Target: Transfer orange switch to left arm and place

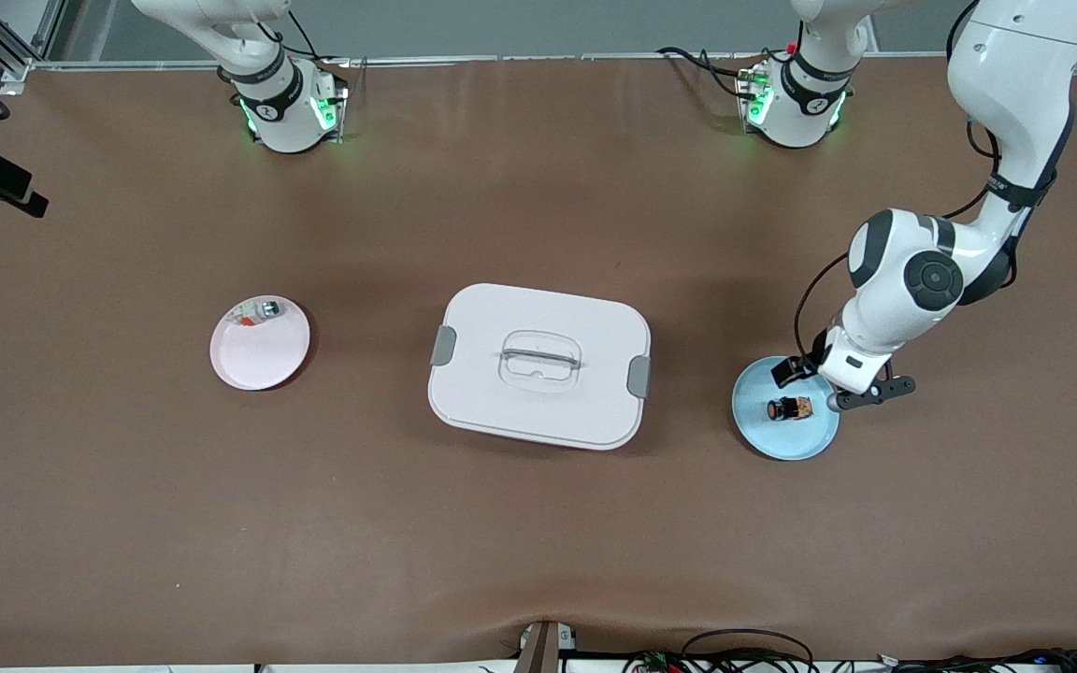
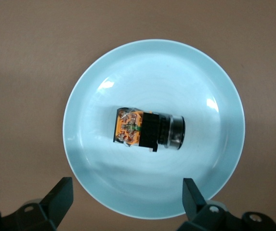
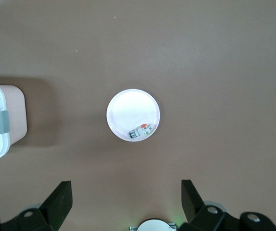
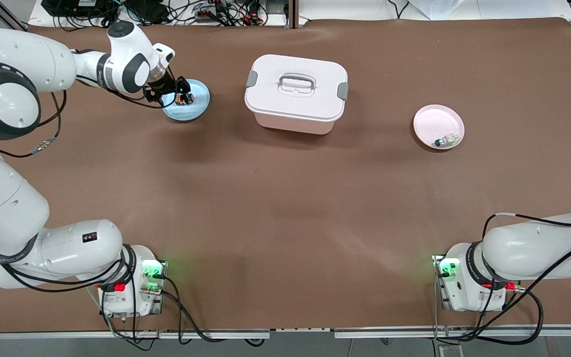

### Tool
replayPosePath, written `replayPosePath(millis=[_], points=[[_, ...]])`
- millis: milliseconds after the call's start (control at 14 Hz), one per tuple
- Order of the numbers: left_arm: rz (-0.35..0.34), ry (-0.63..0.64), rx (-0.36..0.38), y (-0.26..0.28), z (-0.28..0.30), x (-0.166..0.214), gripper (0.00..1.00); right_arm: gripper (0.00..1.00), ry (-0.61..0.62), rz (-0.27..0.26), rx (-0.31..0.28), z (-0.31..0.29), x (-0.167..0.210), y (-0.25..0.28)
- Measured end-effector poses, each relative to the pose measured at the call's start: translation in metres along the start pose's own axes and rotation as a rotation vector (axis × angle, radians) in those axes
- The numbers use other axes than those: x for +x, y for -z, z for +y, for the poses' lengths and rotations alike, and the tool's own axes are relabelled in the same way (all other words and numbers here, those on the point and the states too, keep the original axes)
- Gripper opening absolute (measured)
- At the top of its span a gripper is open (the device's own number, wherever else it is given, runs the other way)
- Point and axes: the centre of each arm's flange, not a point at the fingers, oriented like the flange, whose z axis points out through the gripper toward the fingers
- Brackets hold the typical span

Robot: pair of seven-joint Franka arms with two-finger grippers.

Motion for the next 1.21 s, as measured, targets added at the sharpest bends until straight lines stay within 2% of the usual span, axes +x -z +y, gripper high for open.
replayPosePath(millis=[214, 786, 1214], points=[[0.017, -0.134, 0.007, 0.008, -0.006, 0.003, 1.0, 1.0, 0.005, 0.008, 0.001, -0.003, 0.001, 0.001], [0.061, -0.181, -0.003, 0.024, -0.019, 0.01, 1.0, 1.0, 0.005, 0.01, 0.001, -0.003, 0.001, 0.001], [0.123, -0.177, -0.041, 0.073, -0.026, 0.016, 1.0, 1.0, 0.001, 0.01, 0.001, 0.0, 0.001, 0.001]])
